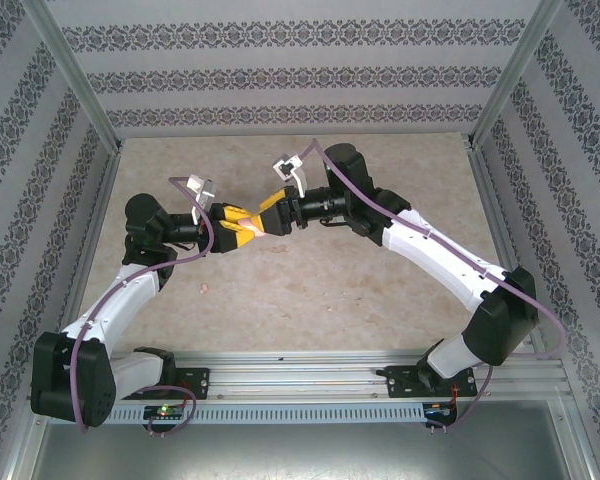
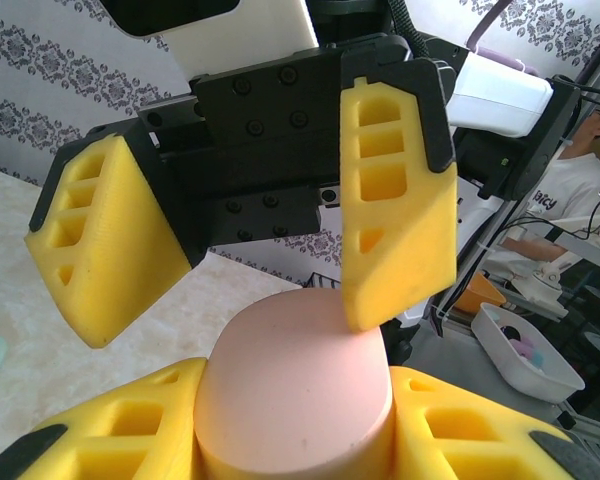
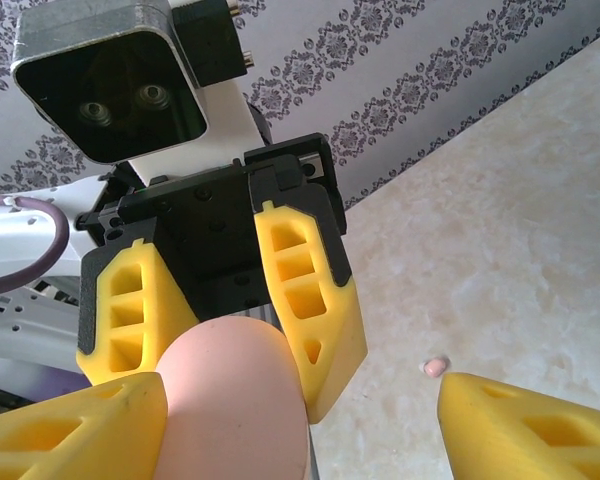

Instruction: Insert wireless bluetooth earbuds into charging case

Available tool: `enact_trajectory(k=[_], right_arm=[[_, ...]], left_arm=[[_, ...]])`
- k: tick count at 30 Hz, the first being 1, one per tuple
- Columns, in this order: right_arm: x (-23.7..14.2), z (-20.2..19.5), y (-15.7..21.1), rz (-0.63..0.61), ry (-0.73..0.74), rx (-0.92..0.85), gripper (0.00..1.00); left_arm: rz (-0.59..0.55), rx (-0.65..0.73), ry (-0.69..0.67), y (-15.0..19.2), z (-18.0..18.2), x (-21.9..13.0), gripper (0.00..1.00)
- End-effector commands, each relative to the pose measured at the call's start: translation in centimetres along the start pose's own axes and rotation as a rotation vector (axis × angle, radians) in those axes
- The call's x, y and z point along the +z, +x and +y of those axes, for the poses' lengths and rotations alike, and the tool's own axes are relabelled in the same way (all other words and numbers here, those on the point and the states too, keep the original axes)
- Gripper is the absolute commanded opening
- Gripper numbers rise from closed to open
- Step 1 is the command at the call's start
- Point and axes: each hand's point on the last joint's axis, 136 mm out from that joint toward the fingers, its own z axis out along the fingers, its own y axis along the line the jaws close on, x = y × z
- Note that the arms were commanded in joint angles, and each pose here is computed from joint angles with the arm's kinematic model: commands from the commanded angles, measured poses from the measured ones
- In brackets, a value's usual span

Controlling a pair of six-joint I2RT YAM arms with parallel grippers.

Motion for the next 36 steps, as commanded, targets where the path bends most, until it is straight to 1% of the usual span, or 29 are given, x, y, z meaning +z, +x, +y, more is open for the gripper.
enact_trajectory(k=[1, 5, 10, 12, 17, 21, 24, 30, 36], right_arm=[[-0.1, 2.2, 0.4, 0.023, -0.044, -0.032, 0.73], [0.1, 2.2, 0.6, 0.026, -0.044, -0.035, 0.76], [0.4, 2.0, 0.9, 0.043, -0.042, -0.03, 0.76], [0.4, 1.8, 1.0, 0.047, -0.036, -0.031, 0.73], [0.5, 1.3, 0.7, 0.043, -0.017, -0.029, 0.58], [0.3, 1.1, -0.1, 0.018, -0.024, -0.009, 0.53], [-0.1, 0.8, -0.7, -0.008, -0.036, 0.014, 0.46], [-0.5, 0.6, -1.8, -0.054, -0.08, 0.065, 0.46], [-0.3, -0.7, -1.9, -0.057, -0.06, 0.127, 0.49]], left_arm=[[-0.03, 0.088, -0.005, -2.4, -1.0, 0.2, 0.36], [-0.029, 0.087, -0.003, -2.4, -1.0, 0.2, 0.36], [-0.028, 0.086, -0.002, -2.5, -0.9, 0.3, 0.36], [-0.028, 0.084, -0.001, -2.5, -0.9, 0.3, 0.36], [-0.024, 0.083, 0.004, -2.4, -0.9, 0.3, 0.36], [-0.02, 0.084, 0.01, -2.4, -1.0, 0.4, 0.36], [-0.02, 0.093, 0.012, -2.4, -1.2, 0.5, 0.35], [-0.022, 0.113, 0.01, -2.3, -1.4, 0.4, 0.35], [-0.024, 0.134, 0.012, -2.5, -1.8, 0.4, 0.34]])
